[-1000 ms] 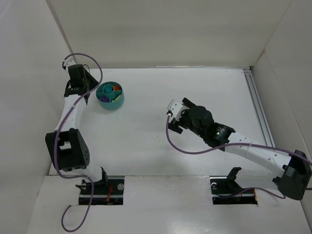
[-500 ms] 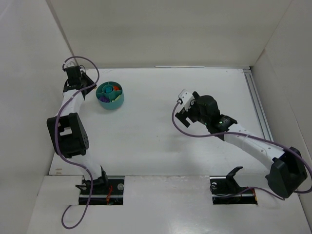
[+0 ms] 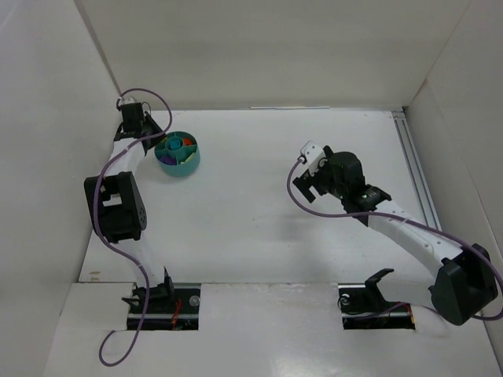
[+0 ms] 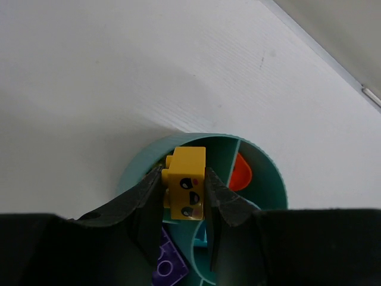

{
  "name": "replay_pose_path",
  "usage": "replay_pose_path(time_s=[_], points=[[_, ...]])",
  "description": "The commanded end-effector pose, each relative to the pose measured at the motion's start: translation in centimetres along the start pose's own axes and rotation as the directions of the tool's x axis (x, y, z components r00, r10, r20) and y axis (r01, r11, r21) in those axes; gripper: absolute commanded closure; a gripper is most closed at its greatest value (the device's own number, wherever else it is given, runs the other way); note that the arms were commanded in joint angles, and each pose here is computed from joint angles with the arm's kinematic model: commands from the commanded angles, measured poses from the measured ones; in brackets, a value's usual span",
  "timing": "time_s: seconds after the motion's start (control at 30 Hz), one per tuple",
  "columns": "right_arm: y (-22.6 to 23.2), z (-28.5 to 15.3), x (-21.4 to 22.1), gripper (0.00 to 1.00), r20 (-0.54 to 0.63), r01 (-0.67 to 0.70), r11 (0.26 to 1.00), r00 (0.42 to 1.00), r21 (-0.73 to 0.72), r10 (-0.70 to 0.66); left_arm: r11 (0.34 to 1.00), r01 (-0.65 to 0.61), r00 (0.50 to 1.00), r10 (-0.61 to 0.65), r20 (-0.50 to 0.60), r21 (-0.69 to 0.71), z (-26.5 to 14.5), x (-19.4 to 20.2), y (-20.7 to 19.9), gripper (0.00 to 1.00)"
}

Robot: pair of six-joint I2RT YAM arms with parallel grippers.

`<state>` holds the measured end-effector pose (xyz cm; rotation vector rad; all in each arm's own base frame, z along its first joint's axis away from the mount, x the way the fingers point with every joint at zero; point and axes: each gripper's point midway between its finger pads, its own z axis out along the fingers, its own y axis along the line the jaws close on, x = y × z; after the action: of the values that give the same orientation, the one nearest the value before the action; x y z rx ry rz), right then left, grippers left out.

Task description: Sort the legos into containers by color

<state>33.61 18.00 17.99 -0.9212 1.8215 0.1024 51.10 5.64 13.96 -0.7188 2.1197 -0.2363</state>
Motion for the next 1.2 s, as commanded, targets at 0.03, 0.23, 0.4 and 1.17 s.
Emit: replay_pose_path(time_s=[0.03, 0.23, 0.4, 1.17], points=[[-0.3, -0.7, -1.0, 0.00, 0.054, -0.019, 1.000, 0.998, -0.004, 0.019, 0.999, -0.035, 0.996, 0.033, 0.078, 0.018, -0.4, -2.9, -2.1, 0.92], [-0.7, -1.1, -0.3, 0.00, 0.053, -0.031, 1.000, 0.998, 0.001, 0.031, 0.999, -0.034, 0.996, 0.033, 0.082, 0.010, -0.4, -3.0, -1.9, 0.84], [-1.0, -1.4, -0.5, 0.00, 0.062, -0.034, 0.999, 0.998, 0.003, 0.033, 0.999, -0.049, 0.996, 0.047, 0.079, 0.016, -0.4, -2.8, -2.3, 0.74], [-2.5, -5.7, 0.7, 0.00, 0.106, -0.132, 0.985, 0.987, 0.107, 0.121, 0.958, -0.107, 0.981, 0.059, 0.186, 0.266, -14.5, 3.2, -9.0, 0.01]])
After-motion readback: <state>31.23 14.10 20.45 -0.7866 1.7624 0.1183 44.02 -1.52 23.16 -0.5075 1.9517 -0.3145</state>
